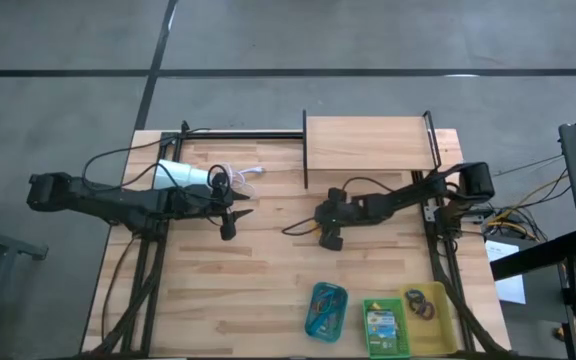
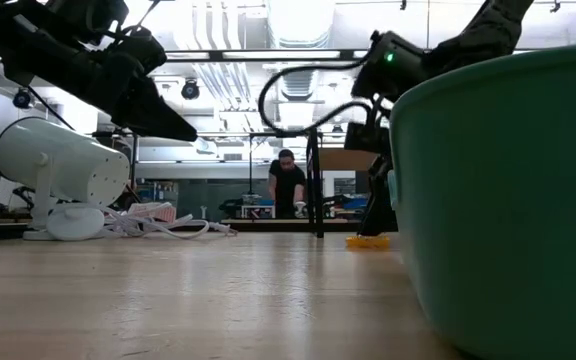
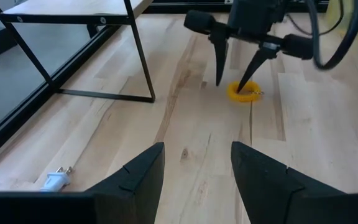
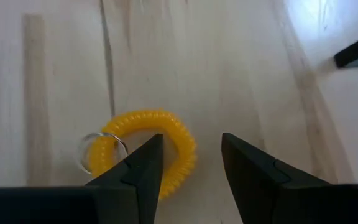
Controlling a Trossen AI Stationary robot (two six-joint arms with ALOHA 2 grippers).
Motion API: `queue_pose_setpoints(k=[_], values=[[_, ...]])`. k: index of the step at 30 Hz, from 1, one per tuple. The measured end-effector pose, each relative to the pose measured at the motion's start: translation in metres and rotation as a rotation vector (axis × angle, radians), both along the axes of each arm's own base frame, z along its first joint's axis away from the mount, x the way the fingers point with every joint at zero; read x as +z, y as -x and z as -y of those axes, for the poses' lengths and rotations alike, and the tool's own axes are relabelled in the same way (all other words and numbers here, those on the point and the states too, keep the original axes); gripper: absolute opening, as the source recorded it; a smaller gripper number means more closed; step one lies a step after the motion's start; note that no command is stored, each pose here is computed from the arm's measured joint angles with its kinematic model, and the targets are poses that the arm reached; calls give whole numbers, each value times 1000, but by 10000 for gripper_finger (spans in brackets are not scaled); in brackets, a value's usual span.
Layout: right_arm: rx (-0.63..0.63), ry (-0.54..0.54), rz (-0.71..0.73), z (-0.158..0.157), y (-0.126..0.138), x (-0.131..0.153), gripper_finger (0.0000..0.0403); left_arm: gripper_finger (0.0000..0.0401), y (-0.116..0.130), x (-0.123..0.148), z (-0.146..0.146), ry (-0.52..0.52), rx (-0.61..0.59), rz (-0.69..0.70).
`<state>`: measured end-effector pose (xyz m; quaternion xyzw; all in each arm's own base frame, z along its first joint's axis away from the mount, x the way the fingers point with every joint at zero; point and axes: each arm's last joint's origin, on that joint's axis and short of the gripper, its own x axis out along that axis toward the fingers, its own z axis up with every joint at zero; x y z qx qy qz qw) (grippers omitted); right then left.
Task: Pick & Place Office Desk Supplies
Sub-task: Put the yellow spring rubberband into the yellow bin
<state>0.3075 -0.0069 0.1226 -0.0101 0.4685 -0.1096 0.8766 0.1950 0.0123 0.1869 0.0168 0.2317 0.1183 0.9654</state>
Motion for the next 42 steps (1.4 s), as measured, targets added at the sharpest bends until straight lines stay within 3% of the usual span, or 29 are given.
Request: queue_pose_setpoints(k=[10,24,35,42], values=[[-14,28,-26,1,-1,-9,129,189,0,0,0,0,0,0],[1,9,-29,0,-1,-9,20,191,0,0,0,-1,0,0],[-3,12,-25,1,0,-5,18,191,0,0,0,-1,-1,0],[-4,10,66,0,6,29,18,189,0,0,0,-1,0,0]])
